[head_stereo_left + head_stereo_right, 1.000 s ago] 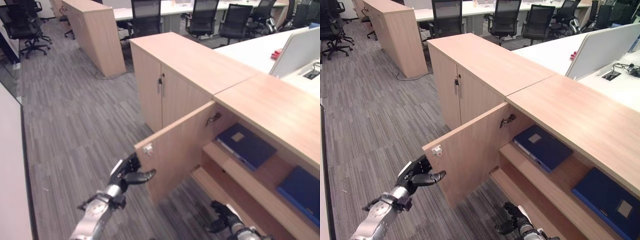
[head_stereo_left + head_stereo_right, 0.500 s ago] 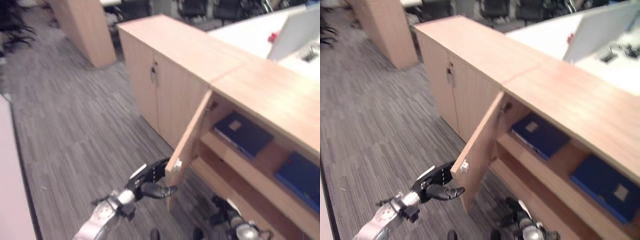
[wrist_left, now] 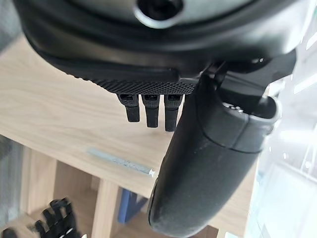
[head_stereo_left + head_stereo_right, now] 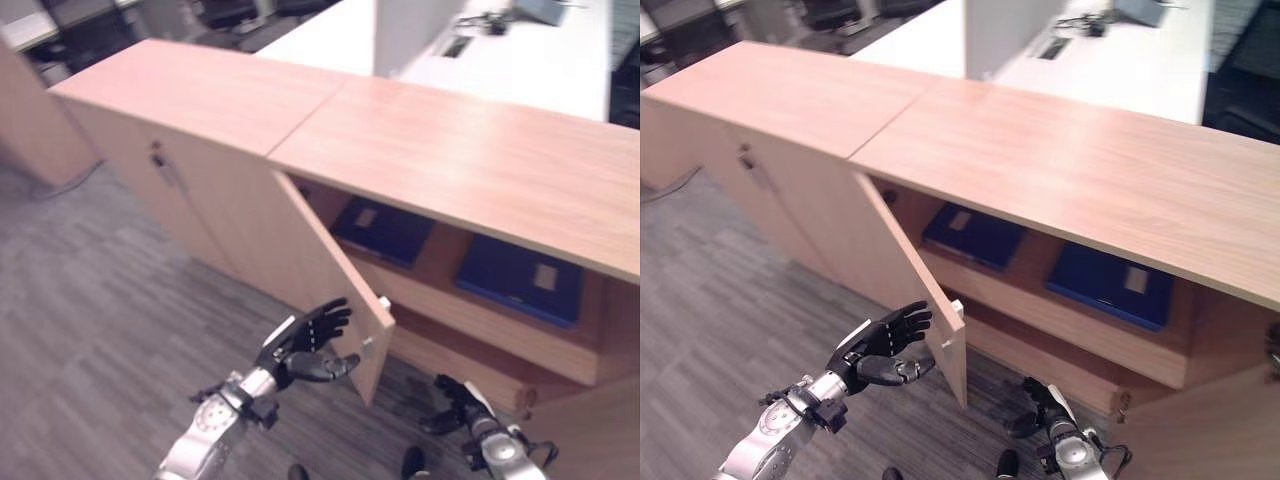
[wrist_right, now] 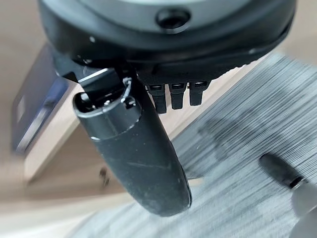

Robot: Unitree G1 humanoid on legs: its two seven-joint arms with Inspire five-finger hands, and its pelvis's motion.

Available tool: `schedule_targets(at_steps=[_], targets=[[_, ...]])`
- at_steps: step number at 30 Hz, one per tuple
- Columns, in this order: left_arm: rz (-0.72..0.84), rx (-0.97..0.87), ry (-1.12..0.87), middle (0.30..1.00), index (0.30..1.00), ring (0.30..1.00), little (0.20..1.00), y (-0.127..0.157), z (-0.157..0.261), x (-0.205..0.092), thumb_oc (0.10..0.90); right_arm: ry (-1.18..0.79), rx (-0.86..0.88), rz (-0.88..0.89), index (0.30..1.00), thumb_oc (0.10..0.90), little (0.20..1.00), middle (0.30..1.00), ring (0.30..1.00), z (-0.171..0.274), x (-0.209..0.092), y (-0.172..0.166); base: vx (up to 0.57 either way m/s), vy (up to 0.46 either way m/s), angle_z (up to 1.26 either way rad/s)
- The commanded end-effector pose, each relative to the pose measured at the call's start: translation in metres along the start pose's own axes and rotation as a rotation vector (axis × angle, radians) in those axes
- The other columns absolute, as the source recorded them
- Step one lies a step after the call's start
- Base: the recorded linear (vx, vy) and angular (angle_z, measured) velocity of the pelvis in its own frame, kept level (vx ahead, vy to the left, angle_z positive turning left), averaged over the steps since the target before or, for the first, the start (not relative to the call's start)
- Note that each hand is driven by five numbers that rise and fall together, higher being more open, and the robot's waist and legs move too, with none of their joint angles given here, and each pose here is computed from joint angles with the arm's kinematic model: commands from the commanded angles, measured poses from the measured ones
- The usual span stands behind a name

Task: Put the empty folder in the office cabinet

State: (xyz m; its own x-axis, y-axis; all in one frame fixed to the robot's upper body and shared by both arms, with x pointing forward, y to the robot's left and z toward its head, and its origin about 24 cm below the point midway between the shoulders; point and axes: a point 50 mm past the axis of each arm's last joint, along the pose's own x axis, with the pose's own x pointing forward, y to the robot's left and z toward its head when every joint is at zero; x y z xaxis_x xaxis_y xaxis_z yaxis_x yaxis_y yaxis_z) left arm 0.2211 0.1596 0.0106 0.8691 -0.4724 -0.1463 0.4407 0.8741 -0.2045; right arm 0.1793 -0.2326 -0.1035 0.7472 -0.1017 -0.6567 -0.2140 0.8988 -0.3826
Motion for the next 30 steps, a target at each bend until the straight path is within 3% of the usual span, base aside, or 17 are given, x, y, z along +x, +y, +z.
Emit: schedule_targets(at_steps=[1, 5, 10, 15, 16, 17, 18, 19, 23, 25, 30], targets=[[-0.189, -0.035, -0.268, 0.9, 0.9, 0.9, 0.9, -0.036, 0.049, 0.033, 0.8, -0.114, 0.034, -0.048, 0.9, 0.8, 0.9, 0.9, 0.9, 0.024, 0.004, -0.016, 0.02, -0.152, -0.55], [-0.131, -0.083, -0.273, 0.9, 0.9, 0.9, 0.9, -0.034, 0.043, 0.034, 0.8, -0.076, 0.055, -0.076, 0.9, 0.8, 0.9, 0.9, 0.9, 0.016, 0.003, -0.022, 0.05, -0.036, -0.8], [0.043, -0.066, -0.25, 0.9, 0.9, 0.9, 0.9, -0.008, 0.03, 0.03, 0.8, -0.019, 0.083, -0.084, 0.9, 0.8, 0.9, 0.9, 0.9, 0.001, 0.001, -0.022, 0.15, 0.012, -1.05], [0.383, 0.015, -0.154, 0.9, 0.9, 0.9, 0.9, 0.053, 0.01, 0.008, 0.8, 0.011, 0.158, -0.043, 0.9, 0.8, 0.9, 0.9, 0.9, -0.012, -0.004, -0.015, 0.13, 0.052, -1.17], [0.383, 0.015, -0.154, 0.9, 0.9, 0.9, 0.9, 0.053, 0.01, 0.008, 0.8, 0.011, 0.158, -0.043, 0.9, 0.8, 0.9, 0.9, 0.9, -0.012, -0.005, -0.015, 0.21, 0.169, -1.44], [0.516, 0.018, -0.108, 0.9, 0.9, 0.9, 0.9, 0.077, 0.003, -0.003, 0.8, 0.009, 0.219, -0.035, 0.9, 0.8, 0.9, 0.9, 0.9, -0.016, -0.008, -0.014, 0.14, 0.115, -0.99], [0.516, 0.019, -0.108, 0.9, 0.9, 0.9, 0.9, 0.077, 0.003, -0.003, 0.8, 0.009, 0.22, -0.035, 0.9, 0.8, 0.9, 0.9, 0.9, -0.016, -0.008, -0.014, 0.22, 0.205, -0.57], [0.613, 0.072, -0.077, 0.9, 0.9, 0.9, 0.9, 0.101, 0.007, -0.009, 0.8, 0.002, 0.266, -0.031, 0.9, 0.8, 0.9, 0.9, 0.9, -0.017, -0.01, -0.013, 0.14, 0.147, -0.27], [0.73, 0.088, -0.095, 0.9, 0.9, 0.9, 0.9, 0.129, 0.022, -0.017, 0.8, 0.002, 0.284, -0.031, 0.9, 0.8, 0.9, 0.9, 0.9, -0.02, -0.012, -0.015, 0.11, 0.149, -0.27], [0.827, 0.169, -0.085, 0.9, 0.9, 0.9, 0.9, 0.159, 0.044, -0.029, 0.8, 0.002, 0.296, -0.026, 0.9, 0.8, 0.9, 0.9, 0.9, -0.021, -0.012, -0.015, 0.08, 0.18, -0.14], [0.925, 0.259, -0.051, 0.9, 0.9, 0.9, 0.9, 0.191, 0.072, -0.046, 0.8, 0.019, 0.332, -0.012, 0.9, 0.8, 0.9, 0.9, 0.9, -0.027, -0.014, -0.013, 0.04, 0.137, -0.13]])
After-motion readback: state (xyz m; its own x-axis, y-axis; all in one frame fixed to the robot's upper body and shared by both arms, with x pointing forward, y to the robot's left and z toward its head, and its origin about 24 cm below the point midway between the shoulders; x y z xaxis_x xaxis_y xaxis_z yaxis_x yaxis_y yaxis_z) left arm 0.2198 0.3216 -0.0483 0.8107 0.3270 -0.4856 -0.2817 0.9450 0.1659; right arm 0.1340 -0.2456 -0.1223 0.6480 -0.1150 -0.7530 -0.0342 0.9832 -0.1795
